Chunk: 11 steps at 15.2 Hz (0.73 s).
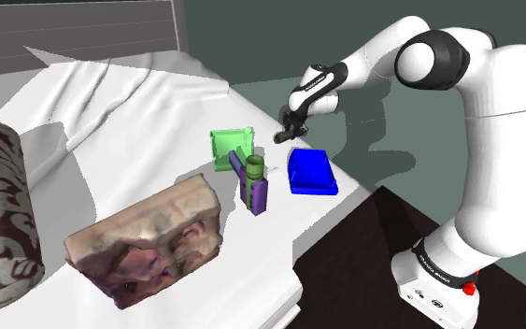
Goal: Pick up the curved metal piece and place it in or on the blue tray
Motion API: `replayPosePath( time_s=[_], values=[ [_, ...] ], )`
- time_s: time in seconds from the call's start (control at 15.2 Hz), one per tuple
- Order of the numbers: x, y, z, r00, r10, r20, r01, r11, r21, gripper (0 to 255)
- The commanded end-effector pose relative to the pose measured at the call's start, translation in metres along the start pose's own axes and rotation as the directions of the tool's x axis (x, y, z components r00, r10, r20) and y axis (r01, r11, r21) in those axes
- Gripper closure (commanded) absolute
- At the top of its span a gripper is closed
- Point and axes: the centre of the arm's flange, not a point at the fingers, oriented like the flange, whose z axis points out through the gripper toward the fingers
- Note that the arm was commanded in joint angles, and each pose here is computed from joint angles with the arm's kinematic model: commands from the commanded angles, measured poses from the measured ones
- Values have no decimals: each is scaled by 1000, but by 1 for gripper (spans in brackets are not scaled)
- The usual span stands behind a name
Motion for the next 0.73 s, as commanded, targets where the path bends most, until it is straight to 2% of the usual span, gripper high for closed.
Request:
replayPosePath(
  time_s=[0.0, 0.66],
  values=[
    [-1, -3, -11, 1000, 0, 0, 0, 1000, 0, 255],
    [-1, -13, -63, 1000, 0, 0, 0, 1000, 0, 255]
  ],
)
